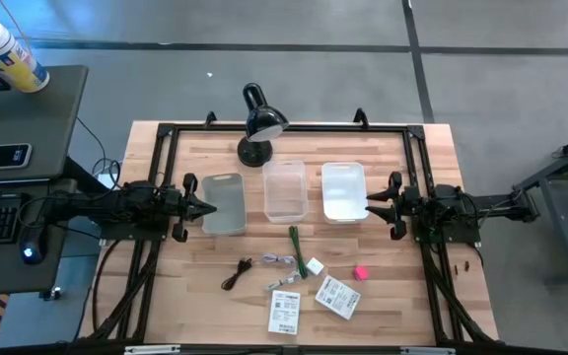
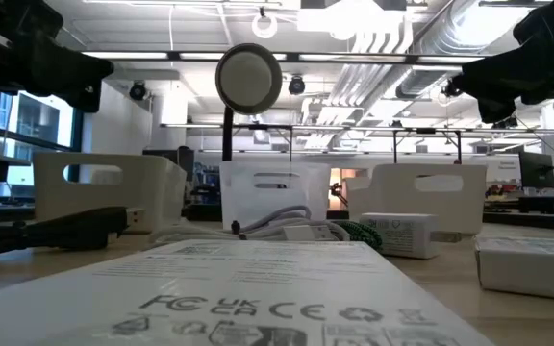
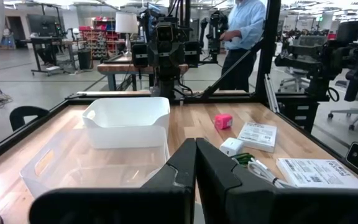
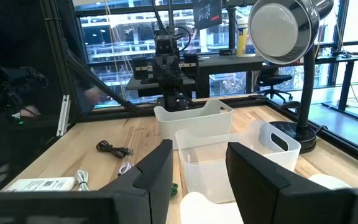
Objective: Pick and place items into bin
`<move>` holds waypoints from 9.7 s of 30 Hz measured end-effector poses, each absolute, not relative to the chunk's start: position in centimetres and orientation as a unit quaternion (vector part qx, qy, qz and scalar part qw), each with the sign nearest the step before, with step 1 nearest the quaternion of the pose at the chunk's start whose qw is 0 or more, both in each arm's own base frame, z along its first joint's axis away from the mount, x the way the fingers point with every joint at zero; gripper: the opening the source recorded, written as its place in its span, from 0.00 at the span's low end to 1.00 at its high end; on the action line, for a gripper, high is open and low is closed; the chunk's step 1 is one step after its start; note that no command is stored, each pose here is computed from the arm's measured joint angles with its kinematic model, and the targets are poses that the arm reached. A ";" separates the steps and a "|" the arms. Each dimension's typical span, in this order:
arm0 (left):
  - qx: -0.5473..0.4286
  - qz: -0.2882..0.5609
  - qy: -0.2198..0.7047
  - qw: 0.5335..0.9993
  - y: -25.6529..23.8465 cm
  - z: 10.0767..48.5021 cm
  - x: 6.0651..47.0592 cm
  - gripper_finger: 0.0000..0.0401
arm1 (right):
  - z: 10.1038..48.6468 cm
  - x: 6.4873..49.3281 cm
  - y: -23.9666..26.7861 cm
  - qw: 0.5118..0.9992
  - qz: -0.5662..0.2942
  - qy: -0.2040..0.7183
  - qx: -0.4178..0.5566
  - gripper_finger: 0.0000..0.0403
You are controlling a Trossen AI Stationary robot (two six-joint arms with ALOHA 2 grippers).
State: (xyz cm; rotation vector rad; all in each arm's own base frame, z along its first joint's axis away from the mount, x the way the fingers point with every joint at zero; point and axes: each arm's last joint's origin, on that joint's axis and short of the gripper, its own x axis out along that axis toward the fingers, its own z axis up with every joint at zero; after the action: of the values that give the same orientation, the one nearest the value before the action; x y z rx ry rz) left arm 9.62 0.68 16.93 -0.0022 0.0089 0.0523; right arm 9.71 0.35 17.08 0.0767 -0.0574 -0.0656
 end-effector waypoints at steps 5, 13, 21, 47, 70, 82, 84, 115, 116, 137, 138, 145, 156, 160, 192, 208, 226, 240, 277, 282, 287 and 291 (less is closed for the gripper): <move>-0.001 0.026 0.005 1.000 0.7 16.9 9.6 0.00 | 17.1 9.7 0.3 0.998 -0.033 -0.029 0.038 0.35; -0.001 0.026 0.004 1.000 0.7 16.9 9.6 0.00 | 17.1 9.7 0.3 0.998 -0.033 -0.029 0.038 0.35; -0.001 0.026 0.004 1.000 0.7 16.9 9.6 0.00 | 17.1 9.7 0.3 0.998 -0.033 -0.029 0.038 0.35; -0.058 0.039 -0.029 0.997 0.8 17.5 9.6 0.00 | 17.1 9.7 0.3 0.998 -0.033 -0.029 0.038 0.35; -0.165 -0.008 -0.128 0.978 0.6 19.5 9.3 0.00 | 21.5 8.4 -0.5 0.892 -0.079 -0.249 0.369 0.35; -0.137 -0.010 -0.098 0.986 0.5 18.9 9.5 0.00 | 20.9 9.3 -0.5 0.867 -0.104 -0.225 0.433 0.35; -0.164 -0.052 -0.090 0.981 0.3 19.0 9.6 0.00 | 20.6 9.8 -0.5 0.867 -0.115 -0.211 0.437 0.35; -0.030 -0.126 0.066 0.989 -11.0 27.7 29.0 0.00 | 21.8 11.5 1.2 0.897 0.158 -0.152 0.383 0.35; -0.029 -0.126 0.083 0.988 -11.5 27.7 29.5 0.00 | 21.8 11.5 1.2 0.897 0.160 -0.152 0.383 0.35; -0.065 0.118 0.427 0.894 -18.0 23.1 25.6 0.00 | 21.5 11.6 1.3 0.906 0.162 -0.138 0.366 0.35; -0.069 0.127 0.436 0.888 -18.2 22.9 25.2 0.00 | 21.6 11.6 1.2 0.908 0.156 -0.141 0.362 0.35; -0.075 0.146 0.474 0.865 -18.8 21.6 24.4 0.00 | 21.6 11.6 1.1 0.918 0.129 -0.156 0.341 0.35; -0.074 0.127 0.502 0.852 -19.5 20.0 25.0 0.17 | 22.6 11.1 1.1 0.905 0.152 -0.207 0.340 0.36; -0.100 0.134 0.520 0.838 -19.6 19.1 25.5 0.34 | 24.1 10.9 1.3 0.902 0.187 -0.225 0.316 0.42; -0.109 0.254 0.563 0.779 -16.5 14.3 28.0 0.62 | 32.1 14.1 3.8 0.994 0.053 -0.035 0.088 0.41; -0.115 0.244 0.569 0.776 -15.3 13.3 29.4 0.48 | 31.7 14.5 4.1 0.994 0.040 -0.021 0.096 0.40; -0.115 0.204 0.581 0.780 -15.5 13.4 29.7 0.09 | 31.5 15.0 4.3 0.995 0.042 -0.010 0.095 0.39; -0.165 0.224 0.509 0.814 -15.2 16.6 29.7 0.05 | 31.5 15.0 4.3 0.995 0.042 -0.010 0.095 0.39; -0.101 0.472 0.414 0.772 -1.7 28.3 21.2 0.04 | 31.5 15.0 3.7 0.993 -0.055 -0.021 0.107 0.39; -0.116 0.430 0.453 0.772 0.2 25.7 21.8 0.04 | 31.5 15.0 3.7 0.992 -0.055 -0.021 0.109 0.39; -0.142 0.400 0.478 0.769 1.6 23.1 21.7 0.04 | 31.4 15.0 3.7 0.991 -0.055 -0.020 0.120 0.39; -0.159 0.398 0.478 0.767 2.3 22.3 21.4 0.04 | 31.4 15.0 3.7 0.990 -0.055 -0.020 0.128 0.39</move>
State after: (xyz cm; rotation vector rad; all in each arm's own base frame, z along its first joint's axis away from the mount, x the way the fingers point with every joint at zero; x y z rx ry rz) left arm 21.45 2.31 22.30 -0.3454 1.0379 0.8635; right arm 14.96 3.69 31.44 0.2563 -0.0410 -0.1106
